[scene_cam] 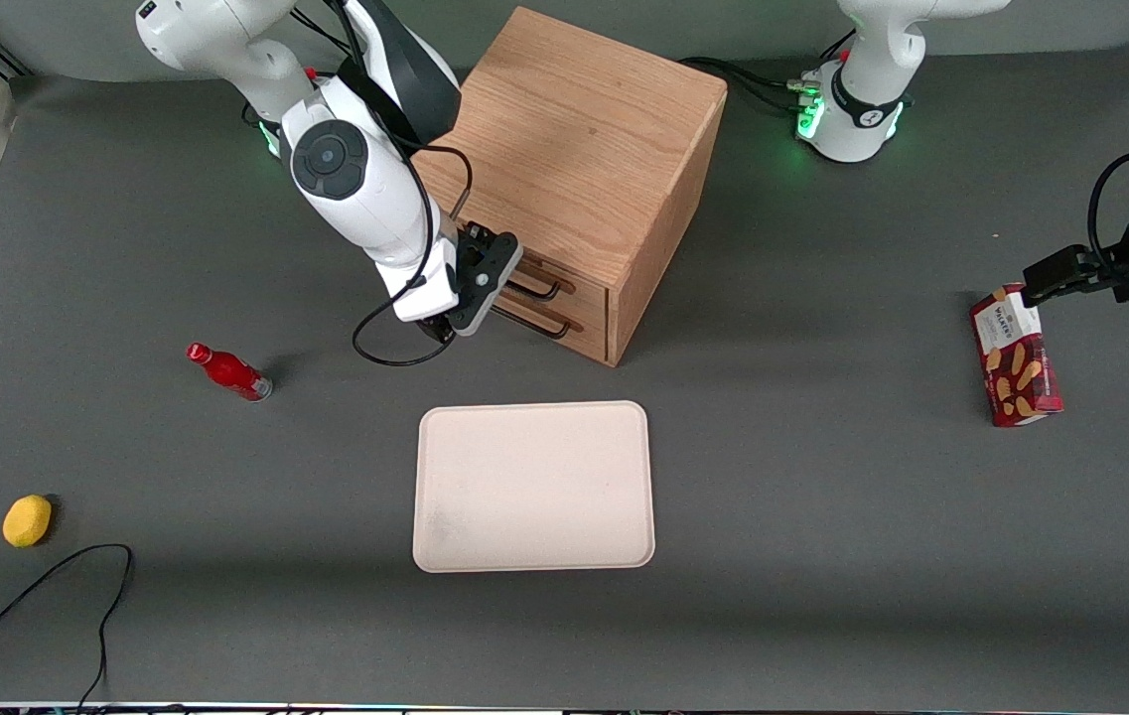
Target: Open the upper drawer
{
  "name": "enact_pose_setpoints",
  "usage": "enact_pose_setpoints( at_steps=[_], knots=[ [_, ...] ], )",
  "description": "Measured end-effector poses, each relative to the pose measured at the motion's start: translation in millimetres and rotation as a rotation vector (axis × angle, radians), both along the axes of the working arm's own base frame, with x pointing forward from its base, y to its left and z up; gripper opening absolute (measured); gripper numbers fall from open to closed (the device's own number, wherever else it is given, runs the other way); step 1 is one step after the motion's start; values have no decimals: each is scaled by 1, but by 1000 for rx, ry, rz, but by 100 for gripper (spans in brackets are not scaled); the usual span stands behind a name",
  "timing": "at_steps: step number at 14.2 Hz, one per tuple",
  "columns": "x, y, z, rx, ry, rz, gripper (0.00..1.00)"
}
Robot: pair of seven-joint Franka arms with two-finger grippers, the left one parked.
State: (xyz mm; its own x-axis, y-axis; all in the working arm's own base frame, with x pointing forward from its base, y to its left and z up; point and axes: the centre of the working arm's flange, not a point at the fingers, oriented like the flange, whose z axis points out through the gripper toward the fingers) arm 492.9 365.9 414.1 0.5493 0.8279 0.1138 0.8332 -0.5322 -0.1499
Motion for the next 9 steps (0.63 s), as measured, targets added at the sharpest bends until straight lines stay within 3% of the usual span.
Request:
enact_pose_setpoints(
  at_steps=[9],
  knots=[
    [3,6,-23,-4,-10,7,100]
  ],
)
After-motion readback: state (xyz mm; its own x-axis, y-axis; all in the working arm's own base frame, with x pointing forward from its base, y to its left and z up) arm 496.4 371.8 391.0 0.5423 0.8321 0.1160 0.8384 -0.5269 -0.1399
